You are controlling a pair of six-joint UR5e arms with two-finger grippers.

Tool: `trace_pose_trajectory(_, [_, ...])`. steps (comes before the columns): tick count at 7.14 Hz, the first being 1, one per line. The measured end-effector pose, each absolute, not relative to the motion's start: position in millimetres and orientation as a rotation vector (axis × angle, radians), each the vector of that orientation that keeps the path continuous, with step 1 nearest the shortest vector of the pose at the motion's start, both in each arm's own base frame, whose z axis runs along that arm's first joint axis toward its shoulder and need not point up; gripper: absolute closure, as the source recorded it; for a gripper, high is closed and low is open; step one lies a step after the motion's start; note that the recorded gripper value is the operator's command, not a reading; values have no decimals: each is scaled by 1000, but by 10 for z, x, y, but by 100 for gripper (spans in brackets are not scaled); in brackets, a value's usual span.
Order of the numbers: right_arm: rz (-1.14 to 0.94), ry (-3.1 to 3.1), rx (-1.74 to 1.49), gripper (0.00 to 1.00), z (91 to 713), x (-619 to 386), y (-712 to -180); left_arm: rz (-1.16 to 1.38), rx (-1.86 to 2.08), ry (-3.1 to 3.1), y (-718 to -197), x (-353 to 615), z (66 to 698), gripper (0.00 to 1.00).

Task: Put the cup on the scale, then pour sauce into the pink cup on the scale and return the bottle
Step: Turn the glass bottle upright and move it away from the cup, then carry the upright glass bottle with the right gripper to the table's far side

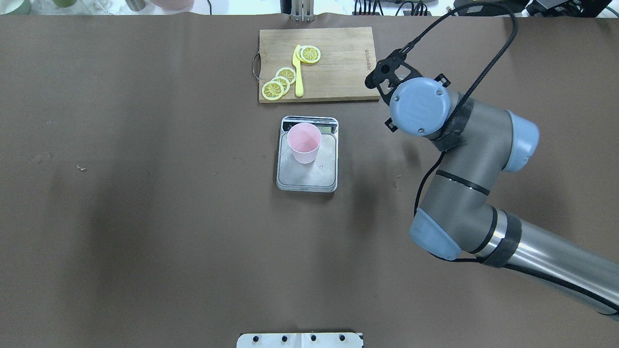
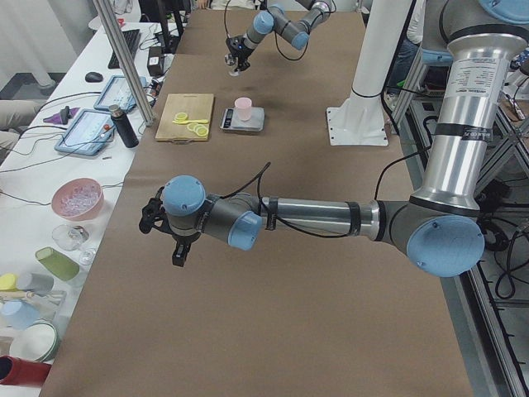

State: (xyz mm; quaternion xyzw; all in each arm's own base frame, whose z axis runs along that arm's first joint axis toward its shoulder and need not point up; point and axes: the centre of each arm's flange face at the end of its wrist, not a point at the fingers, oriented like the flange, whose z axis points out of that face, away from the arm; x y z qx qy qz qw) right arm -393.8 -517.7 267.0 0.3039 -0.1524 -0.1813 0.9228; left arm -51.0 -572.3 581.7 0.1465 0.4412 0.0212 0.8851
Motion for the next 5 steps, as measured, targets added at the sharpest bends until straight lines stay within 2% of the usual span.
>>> trace_pose_trajectory(2, [-252, -472, 609, 100, 2789, -3394, -5293, 48, 327, 916, -5718, -551, 5727, 3])
trace_pose_trajectory(5, [-147, -626, 585, 100, 3521, -2590, -5418, 52, 358, 909, -5703, -635, 5695, 3])
